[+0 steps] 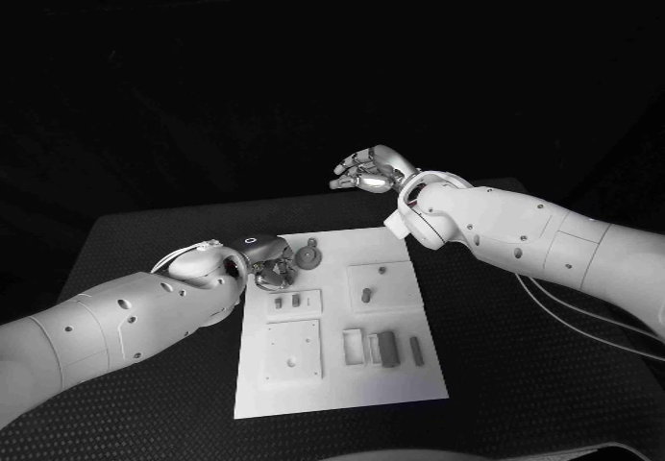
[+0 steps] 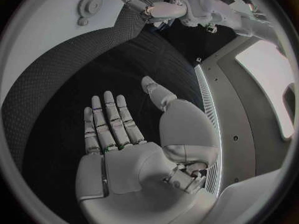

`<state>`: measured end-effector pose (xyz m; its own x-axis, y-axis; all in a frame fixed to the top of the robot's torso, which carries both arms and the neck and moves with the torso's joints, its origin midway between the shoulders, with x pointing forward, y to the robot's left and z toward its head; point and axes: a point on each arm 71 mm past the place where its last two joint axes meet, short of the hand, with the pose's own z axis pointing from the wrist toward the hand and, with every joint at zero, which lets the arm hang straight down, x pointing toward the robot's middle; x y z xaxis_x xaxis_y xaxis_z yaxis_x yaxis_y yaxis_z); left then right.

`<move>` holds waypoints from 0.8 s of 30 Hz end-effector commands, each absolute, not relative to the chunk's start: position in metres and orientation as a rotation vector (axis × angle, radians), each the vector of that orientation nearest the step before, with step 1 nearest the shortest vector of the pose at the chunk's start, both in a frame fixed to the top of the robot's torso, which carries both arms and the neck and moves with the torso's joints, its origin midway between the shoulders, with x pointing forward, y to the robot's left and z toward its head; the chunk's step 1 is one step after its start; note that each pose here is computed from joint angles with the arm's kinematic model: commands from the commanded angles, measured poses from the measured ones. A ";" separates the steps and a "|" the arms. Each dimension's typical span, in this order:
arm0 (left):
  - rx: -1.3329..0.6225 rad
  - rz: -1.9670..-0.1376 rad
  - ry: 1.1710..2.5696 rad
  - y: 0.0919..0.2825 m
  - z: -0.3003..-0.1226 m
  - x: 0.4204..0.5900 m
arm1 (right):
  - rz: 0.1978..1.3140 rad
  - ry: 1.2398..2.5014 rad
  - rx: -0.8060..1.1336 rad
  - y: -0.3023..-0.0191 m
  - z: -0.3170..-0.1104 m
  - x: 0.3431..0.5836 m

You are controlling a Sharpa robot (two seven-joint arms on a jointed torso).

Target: Assemble the parts on the task board

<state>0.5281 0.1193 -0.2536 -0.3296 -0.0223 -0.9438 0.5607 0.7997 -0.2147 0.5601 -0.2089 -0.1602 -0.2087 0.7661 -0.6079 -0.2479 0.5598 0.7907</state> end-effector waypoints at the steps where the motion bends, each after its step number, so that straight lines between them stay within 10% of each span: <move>1: 0.430 -0.627 1.843 0.116 -0.257 0.526 | 0.999 1.516 0.449 -0.207 -0.160 0.560; 24: 0.501 -0.564 1.870 0.120 -0.272 0.523 | 0.997 1.517 0.449 -0.208 -0.160 0.560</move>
<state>0.5278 0.1167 -0.2595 -0.3199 0.0266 -0.9471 0.5767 0.7986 -0.1723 0.5604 -0.2092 -0.1604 -0.2091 0.7658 -0.6082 -0.2473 0.5603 0.7905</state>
